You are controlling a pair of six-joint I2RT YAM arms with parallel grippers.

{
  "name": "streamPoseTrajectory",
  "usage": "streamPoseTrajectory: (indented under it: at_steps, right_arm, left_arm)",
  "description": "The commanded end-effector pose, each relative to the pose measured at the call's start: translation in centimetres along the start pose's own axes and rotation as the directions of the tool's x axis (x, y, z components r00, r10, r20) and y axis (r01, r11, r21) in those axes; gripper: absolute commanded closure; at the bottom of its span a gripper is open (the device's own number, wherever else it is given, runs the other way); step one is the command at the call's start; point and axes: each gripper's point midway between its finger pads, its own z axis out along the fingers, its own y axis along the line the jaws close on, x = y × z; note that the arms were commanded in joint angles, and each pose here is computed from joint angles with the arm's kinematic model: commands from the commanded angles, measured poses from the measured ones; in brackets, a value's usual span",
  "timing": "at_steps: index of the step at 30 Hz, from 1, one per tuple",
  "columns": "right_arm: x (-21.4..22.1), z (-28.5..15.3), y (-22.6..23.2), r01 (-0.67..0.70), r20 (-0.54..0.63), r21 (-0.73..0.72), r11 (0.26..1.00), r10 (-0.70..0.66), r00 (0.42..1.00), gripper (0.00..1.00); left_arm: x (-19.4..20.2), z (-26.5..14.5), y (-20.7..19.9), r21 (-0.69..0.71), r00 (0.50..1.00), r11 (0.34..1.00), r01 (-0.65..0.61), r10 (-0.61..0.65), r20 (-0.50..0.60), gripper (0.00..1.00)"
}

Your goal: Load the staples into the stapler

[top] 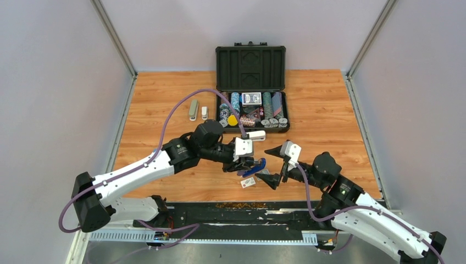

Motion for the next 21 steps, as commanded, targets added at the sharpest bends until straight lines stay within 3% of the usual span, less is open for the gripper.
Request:
streamPoseTrajectory:
  at_steps: [1, 11, 21]
  right_arm:
    - [-3.2, 0.5, 1.6, 0.084, 0.083, -0.117, 0.990, -0.075, 0.994, 0.15]
    - [-2.3, 1.8, 2.7, 0.077, 0.032, -0.216, 0.973, -0.071, 0.997, 0.39]
    - [-1.6, 1.2, 1.4, 0.057, 0.043, -0.128, 0.990, -0.052, 0.998, 0.94]
  left_arm:
    - [-4.4, -0.7, -1.2, 0.061, 0.983, 0.992, -0.111, 0.101, 0.151, 1.00]
    - [-4.6, -1.0, -1.8, 0.061, 0.980, 0.990, -0.130, 0.119, 0.159, 1.00]
    - [-4.4, -2.1, -0.8, -0.053, 0.971, 0.988, -0.147, 0.154, 0.181, 1.00]
